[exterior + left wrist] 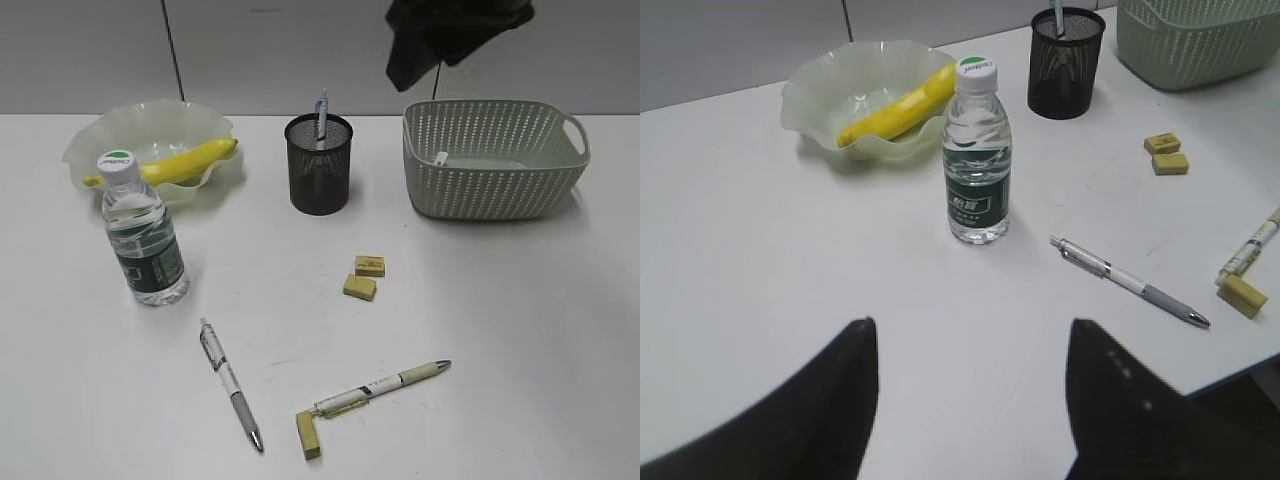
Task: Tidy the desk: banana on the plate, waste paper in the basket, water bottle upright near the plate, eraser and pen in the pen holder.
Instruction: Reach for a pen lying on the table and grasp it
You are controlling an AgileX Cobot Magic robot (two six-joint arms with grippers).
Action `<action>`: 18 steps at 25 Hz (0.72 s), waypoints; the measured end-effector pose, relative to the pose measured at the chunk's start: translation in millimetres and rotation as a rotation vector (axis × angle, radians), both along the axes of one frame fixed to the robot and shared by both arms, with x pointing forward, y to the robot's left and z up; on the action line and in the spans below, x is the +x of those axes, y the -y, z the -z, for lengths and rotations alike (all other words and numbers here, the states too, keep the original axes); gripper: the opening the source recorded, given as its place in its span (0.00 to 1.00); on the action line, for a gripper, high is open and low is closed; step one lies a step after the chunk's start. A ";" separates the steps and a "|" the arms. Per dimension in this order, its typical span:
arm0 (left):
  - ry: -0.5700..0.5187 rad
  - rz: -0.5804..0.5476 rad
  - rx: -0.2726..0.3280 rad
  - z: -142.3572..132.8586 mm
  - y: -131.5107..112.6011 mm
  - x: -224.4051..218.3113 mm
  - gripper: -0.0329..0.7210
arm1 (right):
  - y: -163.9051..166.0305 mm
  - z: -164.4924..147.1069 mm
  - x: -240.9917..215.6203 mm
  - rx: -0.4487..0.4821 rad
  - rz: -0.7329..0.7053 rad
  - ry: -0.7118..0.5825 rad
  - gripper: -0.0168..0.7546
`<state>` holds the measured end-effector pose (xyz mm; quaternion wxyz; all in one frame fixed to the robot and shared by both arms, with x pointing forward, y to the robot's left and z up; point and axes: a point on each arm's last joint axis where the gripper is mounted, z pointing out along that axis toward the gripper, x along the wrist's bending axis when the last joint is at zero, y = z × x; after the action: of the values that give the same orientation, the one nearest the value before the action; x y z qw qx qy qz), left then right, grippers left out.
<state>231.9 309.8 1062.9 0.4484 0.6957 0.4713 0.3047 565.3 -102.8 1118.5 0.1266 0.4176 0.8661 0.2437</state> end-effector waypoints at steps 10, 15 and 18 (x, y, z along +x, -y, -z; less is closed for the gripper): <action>0.000 0.000 0.000 0.0 0.0 0.0 0.62 | 70.0 -14.4 -121.0 0.007 0.002 0.008 0.68; 0.000 0.000 0.000 0.0 0.0 0.0 0.60 | 106.3 0.8 -183.8 0.031 0.014 0.035 0.68; 0.000 0.000 0.000 0.0 0.0 0.0 0.60 | 128.3 8.9 -221.7 0.071 0.022 0.091 0.68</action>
<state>231.9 309.8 1062.9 0.4484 0.6957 0.4713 0.3047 343.6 -231.1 1109.6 0.1536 0.4197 0.8457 0.2917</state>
